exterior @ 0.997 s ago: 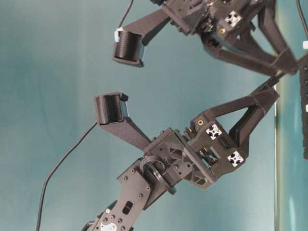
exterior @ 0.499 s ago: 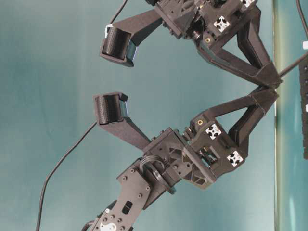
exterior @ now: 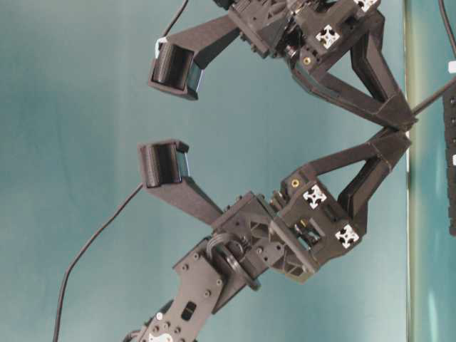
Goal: Pass the USB cable through three rings with both arms.
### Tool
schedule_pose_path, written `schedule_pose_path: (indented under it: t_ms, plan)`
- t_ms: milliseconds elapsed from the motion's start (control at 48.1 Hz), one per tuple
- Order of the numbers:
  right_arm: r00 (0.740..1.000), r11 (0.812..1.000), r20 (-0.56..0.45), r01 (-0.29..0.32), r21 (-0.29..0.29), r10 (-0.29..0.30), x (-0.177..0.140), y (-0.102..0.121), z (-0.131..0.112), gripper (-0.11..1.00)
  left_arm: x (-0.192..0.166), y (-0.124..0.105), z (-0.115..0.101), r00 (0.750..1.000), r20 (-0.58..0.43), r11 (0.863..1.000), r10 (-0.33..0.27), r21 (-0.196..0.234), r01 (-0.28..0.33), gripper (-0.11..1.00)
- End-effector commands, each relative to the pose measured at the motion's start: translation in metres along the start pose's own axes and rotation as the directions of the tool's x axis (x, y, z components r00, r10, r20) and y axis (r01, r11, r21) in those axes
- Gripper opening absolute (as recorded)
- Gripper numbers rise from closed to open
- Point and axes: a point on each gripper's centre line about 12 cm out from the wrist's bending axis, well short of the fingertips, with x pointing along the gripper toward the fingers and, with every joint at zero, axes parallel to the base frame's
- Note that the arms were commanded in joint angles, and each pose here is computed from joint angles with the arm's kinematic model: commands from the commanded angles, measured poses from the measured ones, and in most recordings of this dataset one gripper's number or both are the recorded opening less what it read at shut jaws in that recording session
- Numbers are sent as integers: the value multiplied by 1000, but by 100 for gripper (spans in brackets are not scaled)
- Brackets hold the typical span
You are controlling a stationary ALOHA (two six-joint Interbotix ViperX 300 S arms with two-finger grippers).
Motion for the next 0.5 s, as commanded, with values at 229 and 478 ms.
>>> schedule_pose_path:
  t_ms: [229,478]
  plan:
    - [998,1000,-69,14,-1,-14,1,2,0,-6,-23,-3,-2,1000,29,1000,-1,1,1,33]
    - [992,1000,-126,17,-14,-19,2,6,-9,-6,-34,-3,-8,1000,28,1000,-2,-1,2,96]
